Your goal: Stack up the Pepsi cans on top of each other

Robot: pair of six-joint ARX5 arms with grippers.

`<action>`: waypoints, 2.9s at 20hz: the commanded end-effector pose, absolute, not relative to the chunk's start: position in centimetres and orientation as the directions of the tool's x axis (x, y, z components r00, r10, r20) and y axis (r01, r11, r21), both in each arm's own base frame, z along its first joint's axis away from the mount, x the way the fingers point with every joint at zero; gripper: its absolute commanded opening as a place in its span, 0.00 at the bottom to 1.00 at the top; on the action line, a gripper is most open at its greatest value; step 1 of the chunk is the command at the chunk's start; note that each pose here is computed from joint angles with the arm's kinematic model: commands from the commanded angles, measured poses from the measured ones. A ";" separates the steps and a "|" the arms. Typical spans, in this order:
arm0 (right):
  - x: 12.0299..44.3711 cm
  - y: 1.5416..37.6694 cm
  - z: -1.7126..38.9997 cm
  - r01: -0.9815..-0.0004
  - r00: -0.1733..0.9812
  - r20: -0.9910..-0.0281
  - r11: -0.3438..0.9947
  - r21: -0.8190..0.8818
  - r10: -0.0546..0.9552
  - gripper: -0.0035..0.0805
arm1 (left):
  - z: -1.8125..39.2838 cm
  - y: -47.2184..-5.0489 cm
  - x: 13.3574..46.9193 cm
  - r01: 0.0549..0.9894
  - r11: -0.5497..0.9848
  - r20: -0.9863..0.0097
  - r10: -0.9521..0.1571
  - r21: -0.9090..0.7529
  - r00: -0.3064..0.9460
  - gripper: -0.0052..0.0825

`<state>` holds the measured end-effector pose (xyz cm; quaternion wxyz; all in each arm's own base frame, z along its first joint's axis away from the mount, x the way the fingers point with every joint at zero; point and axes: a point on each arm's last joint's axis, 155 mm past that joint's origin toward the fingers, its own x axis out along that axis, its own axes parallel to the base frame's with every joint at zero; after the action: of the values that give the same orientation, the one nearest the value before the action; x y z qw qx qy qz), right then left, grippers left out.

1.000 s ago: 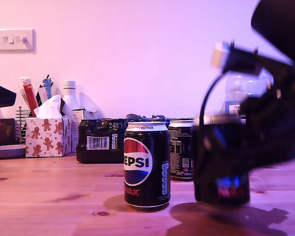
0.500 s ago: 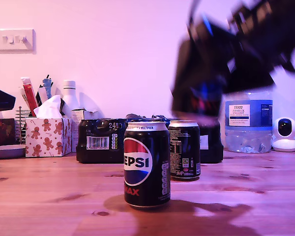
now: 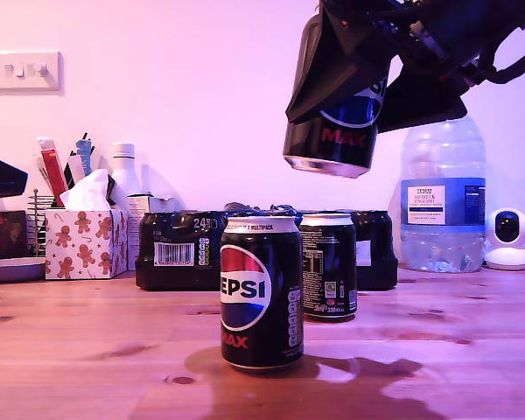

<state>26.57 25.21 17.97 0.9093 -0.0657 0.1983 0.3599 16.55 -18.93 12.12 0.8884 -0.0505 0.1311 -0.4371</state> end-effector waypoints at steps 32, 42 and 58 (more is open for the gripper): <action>29.3 31.0 18.1 -0.770 0.596 -0.437 0.634 -0.073 0.674 0.52 | 11.3 -19.0 16.5 0.761 0.614 -0.206 -0.789 -0.211 0.579 0.04; 29.8 31.3 18.0 -0.769 0.601 -0.426 0.634 -0.078 0.676 0.52 | 11.3 -19.0 16.5 0.761 0.614 -0.206 -0.789 -0.211 0.579 0.04; 29.8 31.5 18.1 -0.776 0.574 -0.495 0.627 -0.073 0.652 0.52 | 10.6 -18.9 16.4 0.756 0.618 -0.233 -0.785 -0.218 0.574 0.04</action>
<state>29.25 30.54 15.42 0.8678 -0.1534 0.2500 0.4012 16.42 -18.83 11.35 0.8870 -0.0475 0.1468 -0.4351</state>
